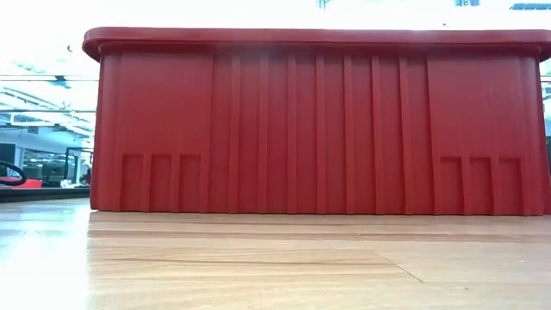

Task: Pick and place slides into bin
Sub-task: Return to Home Position

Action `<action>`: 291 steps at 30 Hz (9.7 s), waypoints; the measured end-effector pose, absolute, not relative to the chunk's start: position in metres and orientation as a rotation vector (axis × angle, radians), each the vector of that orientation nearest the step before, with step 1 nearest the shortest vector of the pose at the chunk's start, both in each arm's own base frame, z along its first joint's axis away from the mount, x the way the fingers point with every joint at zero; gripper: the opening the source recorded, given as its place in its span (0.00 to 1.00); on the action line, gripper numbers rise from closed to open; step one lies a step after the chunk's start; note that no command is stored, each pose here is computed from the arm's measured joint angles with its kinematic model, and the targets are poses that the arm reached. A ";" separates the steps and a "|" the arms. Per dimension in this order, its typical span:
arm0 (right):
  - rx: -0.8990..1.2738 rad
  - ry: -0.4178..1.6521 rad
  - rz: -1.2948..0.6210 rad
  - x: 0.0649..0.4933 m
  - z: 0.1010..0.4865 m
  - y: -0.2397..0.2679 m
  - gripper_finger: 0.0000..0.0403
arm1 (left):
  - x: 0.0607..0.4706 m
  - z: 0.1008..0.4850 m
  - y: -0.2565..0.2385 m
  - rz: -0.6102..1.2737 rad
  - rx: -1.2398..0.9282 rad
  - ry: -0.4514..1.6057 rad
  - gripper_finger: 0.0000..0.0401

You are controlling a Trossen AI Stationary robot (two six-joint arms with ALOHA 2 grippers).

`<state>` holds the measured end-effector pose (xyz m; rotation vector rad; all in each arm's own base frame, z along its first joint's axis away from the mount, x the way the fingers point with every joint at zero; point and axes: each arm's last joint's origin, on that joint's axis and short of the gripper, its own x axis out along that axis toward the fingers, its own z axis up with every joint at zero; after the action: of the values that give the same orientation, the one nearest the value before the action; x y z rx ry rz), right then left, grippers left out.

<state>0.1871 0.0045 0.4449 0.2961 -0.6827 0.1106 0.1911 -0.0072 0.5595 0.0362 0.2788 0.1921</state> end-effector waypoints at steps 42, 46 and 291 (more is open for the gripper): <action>0.274 -0.994 0.039 0.042 0.319 -0.002 0.41 | 0.007 0.390 0.008 0.198 -0.160 -0.224 0.50; 0.262 -1.007 0.033 0.027 0.316 -0.002 0.41 | -0.002 0.383 0.009 0.199 -0.176 -0.197 0.50; 0.076 -0.373 0.022 0.091 0.202 0.002 0.41 | 0.094 0.192 0.004 0.092 -0.333 -0.289 0.50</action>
<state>0.0908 0.0024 0.2024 0.0763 -0.3733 0.0224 0.0937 0.0043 0.1920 -0.3328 -0.2887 0.0924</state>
